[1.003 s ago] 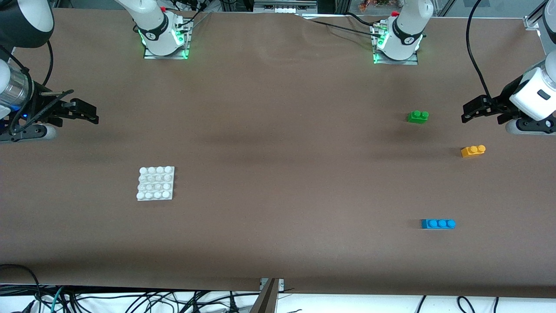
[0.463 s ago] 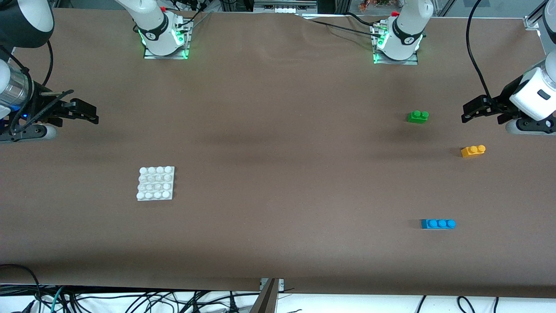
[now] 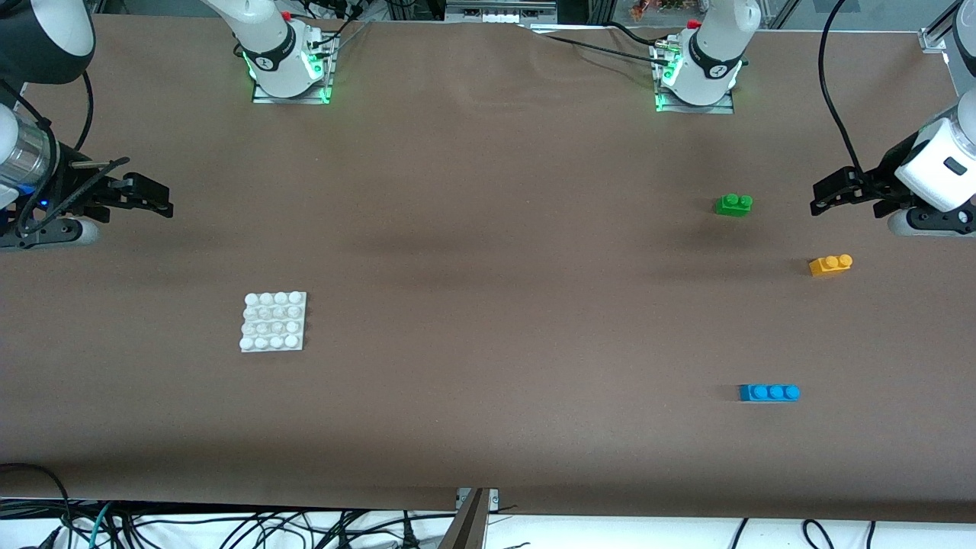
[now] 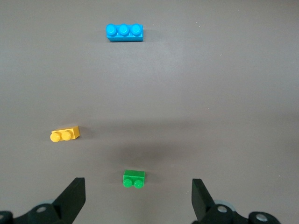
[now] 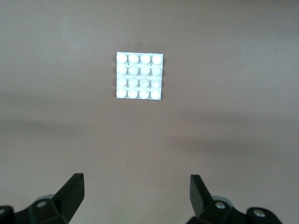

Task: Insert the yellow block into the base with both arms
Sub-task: 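Lower the right gripper to the edge of the white base plate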

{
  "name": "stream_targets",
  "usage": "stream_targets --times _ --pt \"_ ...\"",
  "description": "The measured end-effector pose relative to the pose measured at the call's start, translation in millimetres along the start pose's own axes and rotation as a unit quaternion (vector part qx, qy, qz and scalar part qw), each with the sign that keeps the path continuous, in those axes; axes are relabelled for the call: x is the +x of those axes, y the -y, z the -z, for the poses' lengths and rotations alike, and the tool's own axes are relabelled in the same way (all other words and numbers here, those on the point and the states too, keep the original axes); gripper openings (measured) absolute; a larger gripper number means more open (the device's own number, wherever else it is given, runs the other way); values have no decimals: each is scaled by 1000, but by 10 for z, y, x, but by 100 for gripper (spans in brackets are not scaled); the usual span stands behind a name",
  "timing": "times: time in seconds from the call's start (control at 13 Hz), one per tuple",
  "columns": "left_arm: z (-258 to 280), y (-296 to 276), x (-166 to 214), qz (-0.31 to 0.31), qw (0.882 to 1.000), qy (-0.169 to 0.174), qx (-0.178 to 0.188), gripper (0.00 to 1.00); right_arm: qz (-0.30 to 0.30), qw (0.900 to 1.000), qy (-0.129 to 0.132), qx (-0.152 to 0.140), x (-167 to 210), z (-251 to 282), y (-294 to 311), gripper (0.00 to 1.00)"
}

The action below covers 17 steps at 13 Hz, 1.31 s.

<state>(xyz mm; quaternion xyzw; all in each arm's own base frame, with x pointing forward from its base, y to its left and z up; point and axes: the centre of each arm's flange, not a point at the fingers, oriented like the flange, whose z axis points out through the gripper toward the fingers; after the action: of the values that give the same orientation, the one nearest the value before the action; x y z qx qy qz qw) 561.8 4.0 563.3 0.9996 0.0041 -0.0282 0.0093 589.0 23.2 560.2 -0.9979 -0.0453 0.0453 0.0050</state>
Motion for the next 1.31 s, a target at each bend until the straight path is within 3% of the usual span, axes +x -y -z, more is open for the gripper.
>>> stream_targets --times 0.39,0.62,1.31 --pt "2 15 -1 1 1000 0 0 100 0 1000 4 0 16 -41 0 100" --pt "4 19 -1 2 1000 0 0 100 -1 1000 7 -2 191 -325 -14 100" --pt "11 18 -2 2 1000 -1 0 100 -26 999 -45 -8 738 -2473 -259 100"
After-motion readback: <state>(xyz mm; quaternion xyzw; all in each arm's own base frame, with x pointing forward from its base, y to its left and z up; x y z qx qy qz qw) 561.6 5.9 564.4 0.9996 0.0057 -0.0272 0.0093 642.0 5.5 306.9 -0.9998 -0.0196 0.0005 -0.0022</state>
